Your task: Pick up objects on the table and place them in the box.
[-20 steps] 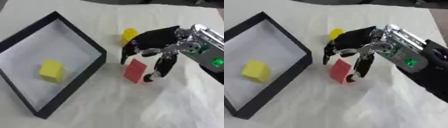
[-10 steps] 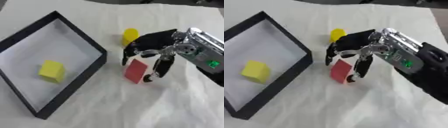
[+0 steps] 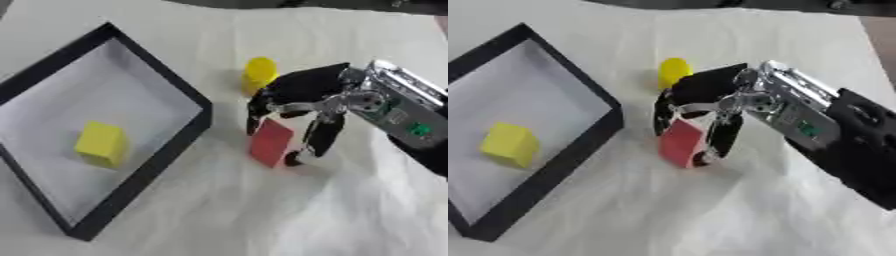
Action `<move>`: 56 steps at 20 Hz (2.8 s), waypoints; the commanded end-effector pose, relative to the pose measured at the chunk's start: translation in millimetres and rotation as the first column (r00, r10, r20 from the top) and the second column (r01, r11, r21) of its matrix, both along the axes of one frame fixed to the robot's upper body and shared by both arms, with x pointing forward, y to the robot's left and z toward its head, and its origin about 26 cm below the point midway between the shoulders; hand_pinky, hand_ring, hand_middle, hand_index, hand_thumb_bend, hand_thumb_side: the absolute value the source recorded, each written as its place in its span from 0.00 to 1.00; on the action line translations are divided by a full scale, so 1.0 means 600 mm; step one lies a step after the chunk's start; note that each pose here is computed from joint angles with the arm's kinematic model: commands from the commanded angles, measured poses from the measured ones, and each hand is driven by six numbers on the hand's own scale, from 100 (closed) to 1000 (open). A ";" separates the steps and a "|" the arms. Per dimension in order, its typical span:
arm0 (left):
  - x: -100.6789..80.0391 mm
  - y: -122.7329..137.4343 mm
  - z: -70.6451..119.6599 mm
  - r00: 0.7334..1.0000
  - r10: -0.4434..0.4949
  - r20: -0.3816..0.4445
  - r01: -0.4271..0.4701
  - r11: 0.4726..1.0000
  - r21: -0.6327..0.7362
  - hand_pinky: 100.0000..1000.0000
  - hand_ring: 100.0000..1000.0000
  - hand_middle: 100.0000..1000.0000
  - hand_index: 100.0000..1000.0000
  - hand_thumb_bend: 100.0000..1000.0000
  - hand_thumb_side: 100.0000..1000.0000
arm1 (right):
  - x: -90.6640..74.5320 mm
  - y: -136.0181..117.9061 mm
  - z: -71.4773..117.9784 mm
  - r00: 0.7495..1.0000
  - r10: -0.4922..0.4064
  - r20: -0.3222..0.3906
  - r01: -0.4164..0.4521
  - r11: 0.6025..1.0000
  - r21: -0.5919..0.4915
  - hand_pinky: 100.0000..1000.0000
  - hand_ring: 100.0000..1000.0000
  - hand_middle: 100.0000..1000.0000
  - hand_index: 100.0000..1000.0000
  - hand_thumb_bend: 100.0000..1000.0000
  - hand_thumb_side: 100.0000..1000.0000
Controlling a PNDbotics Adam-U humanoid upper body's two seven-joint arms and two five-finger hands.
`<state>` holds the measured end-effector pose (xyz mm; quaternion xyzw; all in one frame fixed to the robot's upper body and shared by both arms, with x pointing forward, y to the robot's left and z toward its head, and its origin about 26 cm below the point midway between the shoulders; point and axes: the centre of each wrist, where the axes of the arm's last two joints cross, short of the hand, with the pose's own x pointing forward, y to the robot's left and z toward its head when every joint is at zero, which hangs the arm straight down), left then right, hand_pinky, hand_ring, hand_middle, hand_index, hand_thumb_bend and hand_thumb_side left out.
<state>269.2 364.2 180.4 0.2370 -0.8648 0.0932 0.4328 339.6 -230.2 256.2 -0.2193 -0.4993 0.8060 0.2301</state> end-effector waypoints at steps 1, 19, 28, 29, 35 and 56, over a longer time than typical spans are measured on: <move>-0.002 0.002 0.009 1.000 -0.004 0.013 0.004 1.000 0.014 0.77 0.83 0.80 0.90 0.56 0.70 | 0.003 -0.008 0.006 1.000 -0.019 0.018 0.019 1.000 0.003 0.83 0.71 0.59 0.69 0.44 0.00; -0.002 0.001 0.007 1.000 -0.009 0.011 0.009 1.000 0.012 0.77 0.83 0.80 0.90 0.55 0.71 | 0.013 -0.015 -0.005 0.997 -0.041 0.058 0.036 0.995 0.097 0.79 0.64 0.50 0.61 0.34 0.00; -0.003 0.004 0.009 1.000 -0.006 0.015 0.005 1.000 0.019 0.77 0.83 0.80 0.90 0.55 0.71 | -0.028 -0.015 0.037 0.993 -0.009 0.115 -0.006 0.991 0.133 0.78 0.62 0.48 0.60 0.33 0.00; -0.003 0.004 0.010 1.000 -0.005 0.016 0.005 1.000 0.020 0.77 0.83 0.80 0.90 0.55 0.70 | -0.037 -0.013 0.048 0.992 -0.001 0.123 -0.015 0.991 0.135 0.78 0.62 0.48 0.59 0.33 0.00; -0.005 0.006 0.011 1.000 0.001 0.018 -0.001 1.000 0.026 0.77 0.83 0.80 0.90 0.55 0.70 | -0.074 -0.008 0.132 0.978 0.045 0.202 -0.097 0.962 0.255 0.78 0.61 0.49 0.59 0.34 0.00; -0.010 0.017 0.030 0.997 0.018 0.072 -0.021 0.999 0.048 0.78 0.84 0.81 0.90 0.54 0.69 | -0.050 0.243 0.261 0.877 0.247 0.413 -0.337 0.928 0.160 0.81 0.64 0.51 0.60 0.35 0.00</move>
